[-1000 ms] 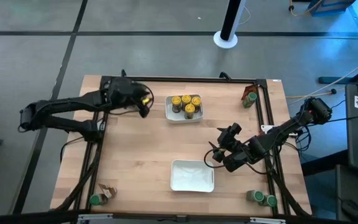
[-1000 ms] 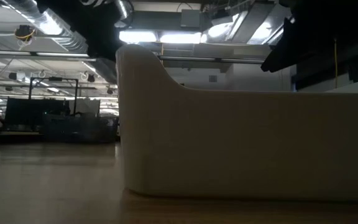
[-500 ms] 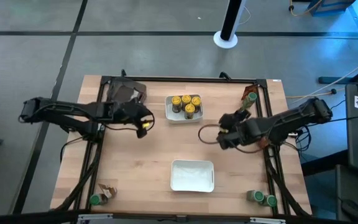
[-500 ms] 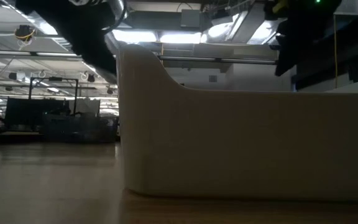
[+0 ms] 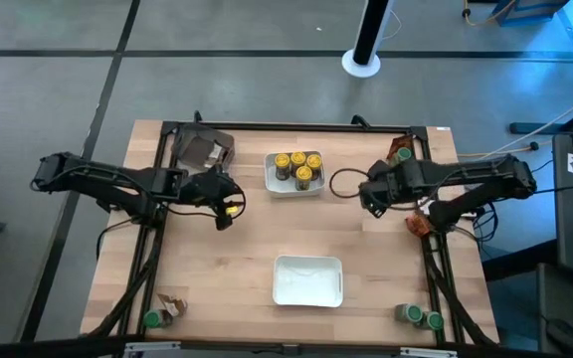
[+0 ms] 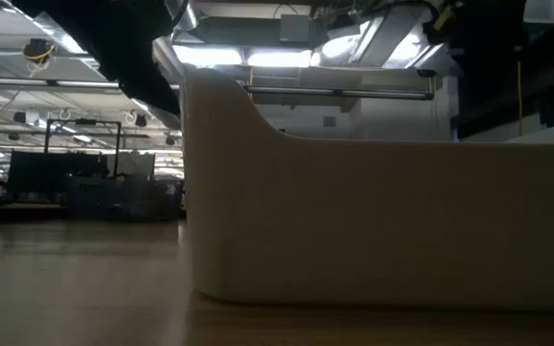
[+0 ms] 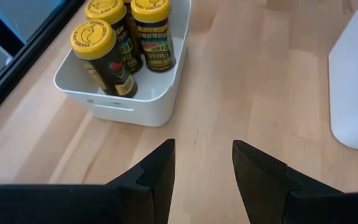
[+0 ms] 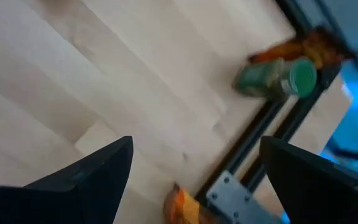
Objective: Sort spices by type
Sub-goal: Put the orange seasoning pack into the black bin
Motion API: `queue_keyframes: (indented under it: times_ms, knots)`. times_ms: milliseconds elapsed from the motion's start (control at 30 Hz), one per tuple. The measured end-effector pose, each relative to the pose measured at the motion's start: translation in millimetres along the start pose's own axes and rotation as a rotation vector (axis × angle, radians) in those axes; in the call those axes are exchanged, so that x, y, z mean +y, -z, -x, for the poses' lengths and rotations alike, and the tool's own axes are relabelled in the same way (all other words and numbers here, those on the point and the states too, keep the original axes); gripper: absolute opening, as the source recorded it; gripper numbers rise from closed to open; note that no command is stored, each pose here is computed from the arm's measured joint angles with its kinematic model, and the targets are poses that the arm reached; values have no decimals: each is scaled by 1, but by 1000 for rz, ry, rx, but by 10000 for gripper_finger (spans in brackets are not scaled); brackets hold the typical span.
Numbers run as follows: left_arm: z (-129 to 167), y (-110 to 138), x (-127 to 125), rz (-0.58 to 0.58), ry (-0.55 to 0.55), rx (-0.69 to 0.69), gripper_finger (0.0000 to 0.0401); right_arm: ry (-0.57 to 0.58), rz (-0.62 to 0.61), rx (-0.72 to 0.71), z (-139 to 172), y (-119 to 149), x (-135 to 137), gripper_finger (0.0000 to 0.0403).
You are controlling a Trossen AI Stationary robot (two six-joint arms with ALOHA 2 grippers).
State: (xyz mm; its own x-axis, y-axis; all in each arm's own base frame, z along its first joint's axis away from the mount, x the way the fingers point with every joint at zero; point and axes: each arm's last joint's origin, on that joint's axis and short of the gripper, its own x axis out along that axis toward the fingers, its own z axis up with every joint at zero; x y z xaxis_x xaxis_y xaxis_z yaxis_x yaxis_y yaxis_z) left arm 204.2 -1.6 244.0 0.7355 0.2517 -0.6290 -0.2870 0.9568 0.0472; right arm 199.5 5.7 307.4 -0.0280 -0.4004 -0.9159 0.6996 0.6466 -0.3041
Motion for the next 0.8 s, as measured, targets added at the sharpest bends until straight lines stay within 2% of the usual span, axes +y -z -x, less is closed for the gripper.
queue_keyframes:
  times_ms: [367, 567, 800]
  knots:
    - [0, -1, 0, 0, 2, -10, 143, -80, -131, 166, -20, 12, -37, 349]
    - [0, -1, 0, 2, 2, -13, 143, -132, -151, 307, -35, 25, -38, 349]
    - [0, -3, 0, 6, 4, -25, 143, -92, -141, 419, -57, 39, -35, 349]
